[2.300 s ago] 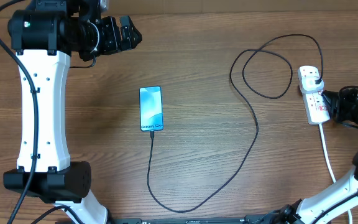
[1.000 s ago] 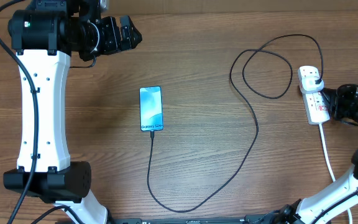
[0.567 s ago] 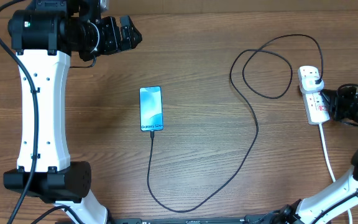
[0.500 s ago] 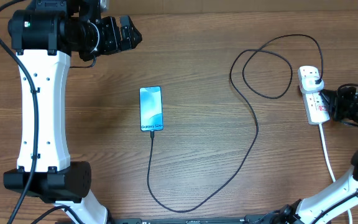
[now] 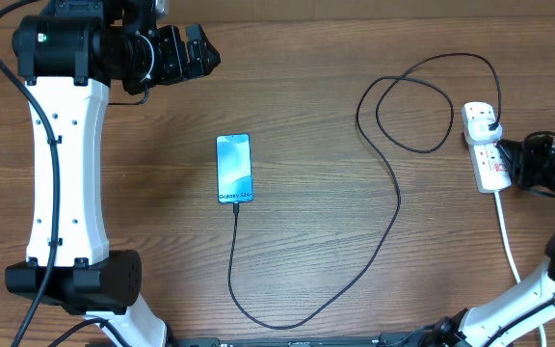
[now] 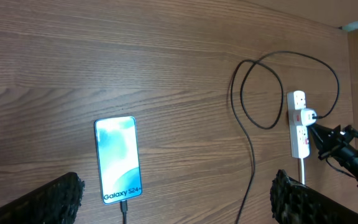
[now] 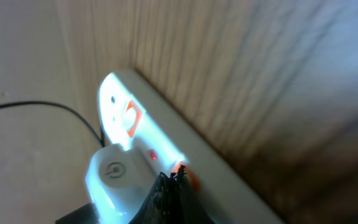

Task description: Plug charger to phone and switch on socket

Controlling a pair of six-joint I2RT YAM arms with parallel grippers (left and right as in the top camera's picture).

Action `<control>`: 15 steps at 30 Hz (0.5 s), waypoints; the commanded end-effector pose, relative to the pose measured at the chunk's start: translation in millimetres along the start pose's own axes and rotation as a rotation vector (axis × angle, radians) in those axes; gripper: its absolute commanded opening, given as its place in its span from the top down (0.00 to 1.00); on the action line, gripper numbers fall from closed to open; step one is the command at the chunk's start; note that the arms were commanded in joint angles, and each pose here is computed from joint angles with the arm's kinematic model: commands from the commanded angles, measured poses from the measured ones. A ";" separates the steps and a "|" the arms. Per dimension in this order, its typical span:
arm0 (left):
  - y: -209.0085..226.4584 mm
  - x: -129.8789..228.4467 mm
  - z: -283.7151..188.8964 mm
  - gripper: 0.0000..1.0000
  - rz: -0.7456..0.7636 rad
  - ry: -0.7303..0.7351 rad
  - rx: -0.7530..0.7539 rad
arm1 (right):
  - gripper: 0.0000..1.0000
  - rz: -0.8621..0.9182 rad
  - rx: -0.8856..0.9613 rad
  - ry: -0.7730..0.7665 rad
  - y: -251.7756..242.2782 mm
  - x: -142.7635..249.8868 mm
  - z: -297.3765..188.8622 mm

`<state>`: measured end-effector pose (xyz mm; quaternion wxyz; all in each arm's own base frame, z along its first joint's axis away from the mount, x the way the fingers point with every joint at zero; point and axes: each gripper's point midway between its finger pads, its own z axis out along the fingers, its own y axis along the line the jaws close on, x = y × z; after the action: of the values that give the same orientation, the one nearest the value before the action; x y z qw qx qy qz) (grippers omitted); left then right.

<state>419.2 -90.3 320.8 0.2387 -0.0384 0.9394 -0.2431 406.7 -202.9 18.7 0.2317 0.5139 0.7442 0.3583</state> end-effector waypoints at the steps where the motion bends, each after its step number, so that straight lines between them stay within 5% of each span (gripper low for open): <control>1: -2.0 -2.5 -4.2 0.00 0.016 -0.014 0.008 | 0.96 0.054 0.073 -0.101 -26.3 -20.5 -28.6; 7: -2.0 -2.5 -4.2 0.00 0.016 -0.014 0.008 | 0.96 -0.040 -0.045 -0.202 32.6 -31.4 -92.0; 15: -2.0 -2.5 -4.2 0.00 0.016 -0.014 0.008 | 0.96 -0.349 -0.172 -0.255 139.5 15.6 -153.8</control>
<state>419.2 -90.3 320.8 0.2385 -0.0384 0.9394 -0.2430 369.5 -224.6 184.9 0.3897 0.4627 0.7323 0.3128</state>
